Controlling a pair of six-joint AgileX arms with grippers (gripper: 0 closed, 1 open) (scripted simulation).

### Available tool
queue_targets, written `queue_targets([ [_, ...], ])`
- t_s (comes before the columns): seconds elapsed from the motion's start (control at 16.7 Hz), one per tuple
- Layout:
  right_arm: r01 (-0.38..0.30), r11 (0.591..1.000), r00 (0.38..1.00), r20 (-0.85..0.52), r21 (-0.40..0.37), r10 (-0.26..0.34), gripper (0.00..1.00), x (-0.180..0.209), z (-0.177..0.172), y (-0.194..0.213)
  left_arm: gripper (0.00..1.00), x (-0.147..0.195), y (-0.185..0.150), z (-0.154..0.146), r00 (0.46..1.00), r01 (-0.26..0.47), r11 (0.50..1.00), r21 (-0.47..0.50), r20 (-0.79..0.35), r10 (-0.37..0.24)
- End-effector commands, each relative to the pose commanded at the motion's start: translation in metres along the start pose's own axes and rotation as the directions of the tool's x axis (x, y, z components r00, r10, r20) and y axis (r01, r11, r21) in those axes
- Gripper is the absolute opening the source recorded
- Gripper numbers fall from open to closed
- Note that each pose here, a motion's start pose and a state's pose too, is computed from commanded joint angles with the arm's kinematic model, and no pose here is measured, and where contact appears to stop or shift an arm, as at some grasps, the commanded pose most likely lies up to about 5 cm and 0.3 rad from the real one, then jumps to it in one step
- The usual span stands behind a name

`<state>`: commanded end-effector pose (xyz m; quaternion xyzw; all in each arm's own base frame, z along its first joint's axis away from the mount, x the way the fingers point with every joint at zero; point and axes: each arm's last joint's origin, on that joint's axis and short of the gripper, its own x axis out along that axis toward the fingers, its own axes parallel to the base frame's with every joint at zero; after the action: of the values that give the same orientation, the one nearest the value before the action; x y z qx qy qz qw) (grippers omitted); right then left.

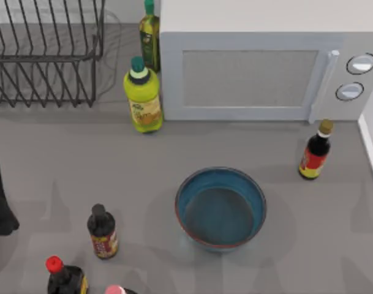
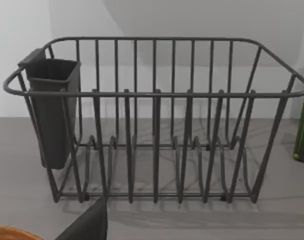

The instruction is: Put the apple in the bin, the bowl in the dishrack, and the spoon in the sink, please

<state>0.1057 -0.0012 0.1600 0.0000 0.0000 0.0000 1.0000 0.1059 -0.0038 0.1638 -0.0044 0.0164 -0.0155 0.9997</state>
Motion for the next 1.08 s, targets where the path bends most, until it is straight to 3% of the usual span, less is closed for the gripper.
queue_targets([
  [0.3,0.0,1.0,1.0,0.0,0.0,0.0,1.0,0.0,0.0,0.0,1.0,0.005,-0.021,0.039,0.955,0.201,0.975,-0.092,-0.204,-0.217],
  [0.6,0.0,1.0,1.0,0.0,0.0,0.0,1.0,0.0,0.0,0.0,1.0,0.039,-0.061,0.112,0.79,0.316,0.916,-0.248,-0.467,-0.398],
  [0.84,0.0,1.0,1.0,0.0,0.0,0.0,1.0,0.0,0.0,0.0,1.0,0.094,-0.12,0.16,0.608,0.296,0.896,-0.332,-0.658,-0.445],
  [1.08,0.0,1.0,1.0,0.0,0.0,0.0,1.0,0.0,0.0,0.0,1.0,0.146,-0.206,0.166,0.396,0.241,0.909,-0.339,-0.821,-0.411],
])
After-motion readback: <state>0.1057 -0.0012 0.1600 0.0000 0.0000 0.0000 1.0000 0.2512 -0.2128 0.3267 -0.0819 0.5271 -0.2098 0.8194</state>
